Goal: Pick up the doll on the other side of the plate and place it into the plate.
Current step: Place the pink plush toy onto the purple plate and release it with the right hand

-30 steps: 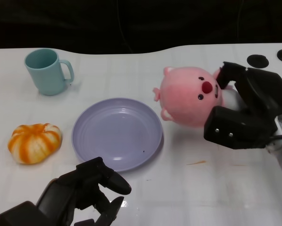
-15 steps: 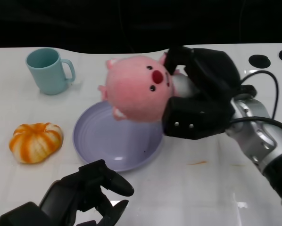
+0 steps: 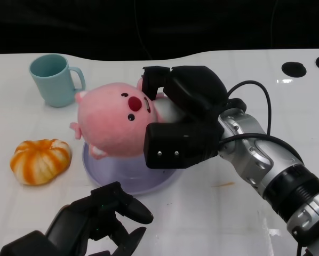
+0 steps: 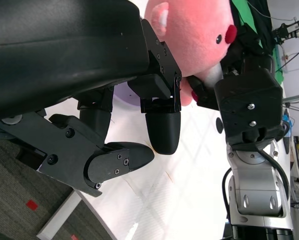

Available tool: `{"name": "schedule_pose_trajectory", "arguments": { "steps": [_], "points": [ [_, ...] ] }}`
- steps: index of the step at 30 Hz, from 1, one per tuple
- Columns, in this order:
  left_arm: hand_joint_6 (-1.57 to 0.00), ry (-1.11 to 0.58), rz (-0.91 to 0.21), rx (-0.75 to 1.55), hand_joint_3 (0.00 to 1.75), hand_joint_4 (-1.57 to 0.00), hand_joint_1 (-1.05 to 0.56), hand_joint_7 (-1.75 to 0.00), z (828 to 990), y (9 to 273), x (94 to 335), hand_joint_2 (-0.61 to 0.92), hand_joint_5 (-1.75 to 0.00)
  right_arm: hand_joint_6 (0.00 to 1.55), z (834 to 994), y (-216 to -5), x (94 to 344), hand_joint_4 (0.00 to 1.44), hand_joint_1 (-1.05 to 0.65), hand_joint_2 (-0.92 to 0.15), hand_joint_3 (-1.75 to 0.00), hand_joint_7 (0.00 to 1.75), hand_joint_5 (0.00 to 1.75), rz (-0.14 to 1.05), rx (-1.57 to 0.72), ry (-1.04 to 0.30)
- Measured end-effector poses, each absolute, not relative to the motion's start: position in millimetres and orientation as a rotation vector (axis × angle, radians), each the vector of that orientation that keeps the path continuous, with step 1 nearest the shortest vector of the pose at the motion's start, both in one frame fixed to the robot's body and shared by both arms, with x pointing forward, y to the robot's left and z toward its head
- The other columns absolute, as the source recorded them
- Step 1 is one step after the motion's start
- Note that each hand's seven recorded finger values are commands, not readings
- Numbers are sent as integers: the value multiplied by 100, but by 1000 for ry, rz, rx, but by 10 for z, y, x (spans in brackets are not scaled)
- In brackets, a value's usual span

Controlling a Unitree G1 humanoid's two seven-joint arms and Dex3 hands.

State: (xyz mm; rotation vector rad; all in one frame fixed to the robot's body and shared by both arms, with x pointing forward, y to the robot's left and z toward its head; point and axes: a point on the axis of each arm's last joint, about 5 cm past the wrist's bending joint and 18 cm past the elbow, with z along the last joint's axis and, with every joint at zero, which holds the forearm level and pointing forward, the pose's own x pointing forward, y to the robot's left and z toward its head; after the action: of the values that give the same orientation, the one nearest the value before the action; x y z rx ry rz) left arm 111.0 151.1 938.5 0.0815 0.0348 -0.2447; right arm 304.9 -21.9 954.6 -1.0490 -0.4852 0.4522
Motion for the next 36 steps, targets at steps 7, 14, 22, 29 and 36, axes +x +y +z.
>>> {"name": "schedule_pose_trajectory", "arguments": {
  "steps": [7, 14, 22, 29, 36],
  "points": [
    [-66, 33, -245, 80, 66, -52, -24, -119, 9389, 1509, 1106, 74, -169, 93, 9591, -182, 3036, 72, -33, -79, -25, 25, 127, 519, -1040, -443],
    [-67, 32, -245, 80, 61, -53, -24, -118, 9389, 1507, 1103, 76, -169, 43, 9662, -191, 3016, 33, -68, -92, -19, 0, 43, 647, -1059, -394],
    [-65, 32, -246, 78, 58, -52, -26, -120, 9389, 1504, 1102, 77, -172, 25, 9798, -254, 3008, 12, -81, -92, -24, 0, 34, 714, -1110, -355],
    [-64, 32, -246, 76, 56, -52, -27, -121, 9390, 1505, 1101, 78, -172, 26, 9851, -323, 2940, 10, -80, -92, -22, 1, 36, 732, -1126, -368],
    [-64, 16, -252, 74, 48, -55, -25, -122, 9418, 1489, 1097, 82, -173, 35, 9888, -483, 2856, 9, -73, -92, -21, 4, 65, 687, -1046, -419]
  ]
}}
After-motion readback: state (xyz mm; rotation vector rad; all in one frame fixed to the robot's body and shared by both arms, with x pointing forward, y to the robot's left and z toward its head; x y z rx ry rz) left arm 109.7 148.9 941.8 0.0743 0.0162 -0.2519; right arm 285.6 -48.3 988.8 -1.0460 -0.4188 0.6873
